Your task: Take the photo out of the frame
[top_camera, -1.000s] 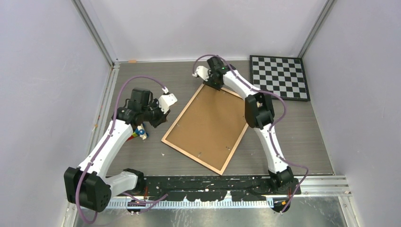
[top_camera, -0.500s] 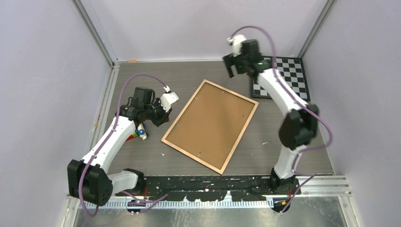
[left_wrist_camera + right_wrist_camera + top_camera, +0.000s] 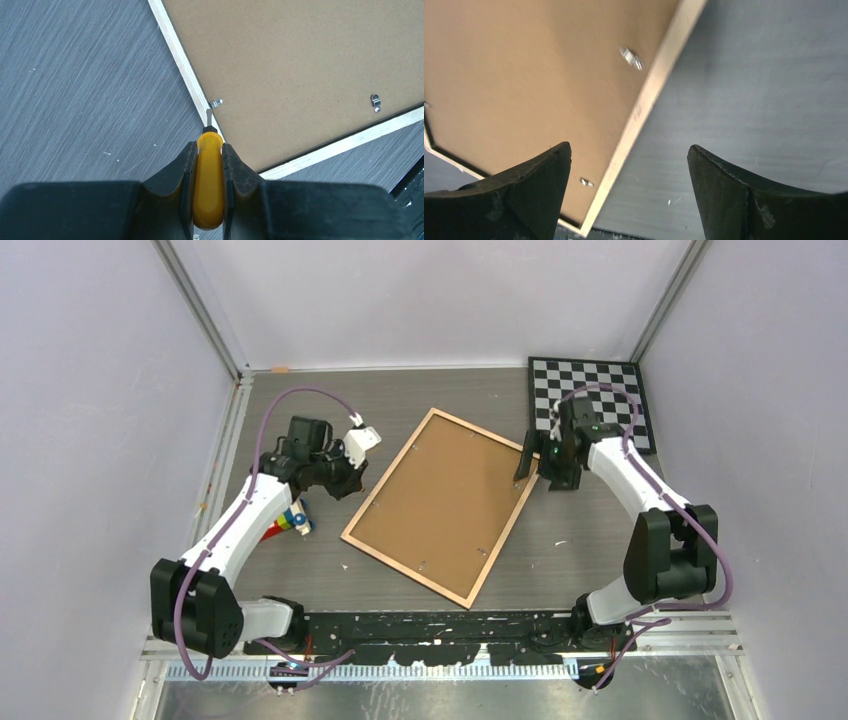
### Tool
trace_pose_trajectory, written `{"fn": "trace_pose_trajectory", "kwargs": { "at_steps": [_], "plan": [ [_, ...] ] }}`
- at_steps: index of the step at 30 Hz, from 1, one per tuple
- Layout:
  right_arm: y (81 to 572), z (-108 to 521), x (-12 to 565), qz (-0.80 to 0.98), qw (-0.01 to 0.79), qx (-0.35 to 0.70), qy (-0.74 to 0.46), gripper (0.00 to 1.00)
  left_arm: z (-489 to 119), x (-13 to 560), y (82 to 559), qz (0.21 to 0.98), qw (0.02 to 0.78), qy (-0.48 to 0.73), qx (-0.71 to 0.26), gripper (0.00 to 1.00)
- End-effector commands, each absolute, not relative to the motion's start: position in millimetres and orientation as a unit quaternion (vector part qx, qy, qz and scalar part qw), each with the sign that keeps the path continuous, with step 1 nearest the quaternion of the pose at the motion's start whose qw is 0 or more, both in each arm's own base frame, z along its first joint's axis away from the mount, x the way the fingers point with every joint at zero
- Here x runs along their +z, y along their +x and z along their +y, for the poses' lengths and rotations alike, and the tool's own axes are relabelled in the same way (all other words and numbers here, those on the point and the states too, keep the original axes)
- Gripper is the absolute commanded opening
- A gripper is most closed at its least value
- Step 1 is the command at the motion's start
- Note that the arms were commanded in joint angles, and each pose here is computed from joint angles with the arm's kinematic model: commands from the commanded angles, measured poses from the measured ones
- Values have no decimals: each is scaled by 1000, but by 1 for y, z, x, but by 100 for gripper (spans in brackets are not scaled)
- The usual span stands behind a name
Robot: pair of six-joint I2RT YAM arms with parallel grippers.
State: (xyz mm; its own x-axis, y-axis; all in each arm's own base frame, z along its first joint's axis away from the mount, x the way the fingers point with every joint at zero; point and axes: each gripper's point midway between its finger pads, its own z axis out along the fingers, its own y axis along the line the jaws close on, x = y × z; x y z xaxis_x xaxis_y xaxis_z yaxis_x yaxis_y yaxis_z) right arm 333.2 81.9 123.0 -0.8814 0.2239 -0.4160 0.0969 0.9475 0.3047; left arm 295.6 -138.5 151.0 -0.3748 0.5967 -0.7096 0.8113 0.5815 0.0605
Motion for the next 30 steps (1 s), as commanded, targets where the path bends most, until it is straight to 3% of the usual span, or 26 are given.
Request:
{"fn": "trace_pose_trajectory", "kwargs": {
  "at_steps": [1,8,18,24,30],
  "plan": [
    [310,97,103,958,182,171,142,89,-145,177,309,798,392,431,-156,0],
    [298,110,59,973,144,130,126,83,-141,179,306,800,392,430,-147,0],
    [308,104,22,981,140,62,116,65,-136,178,295,801,393,429,-140,0],
    [335,116,20,986,148,62,55,38,-133,176,289,802,393,429,-138,0],
    [375,118,24,985,163,44,-28,17,-131,166,282,799,379,447,-138,0]
  ]
}}
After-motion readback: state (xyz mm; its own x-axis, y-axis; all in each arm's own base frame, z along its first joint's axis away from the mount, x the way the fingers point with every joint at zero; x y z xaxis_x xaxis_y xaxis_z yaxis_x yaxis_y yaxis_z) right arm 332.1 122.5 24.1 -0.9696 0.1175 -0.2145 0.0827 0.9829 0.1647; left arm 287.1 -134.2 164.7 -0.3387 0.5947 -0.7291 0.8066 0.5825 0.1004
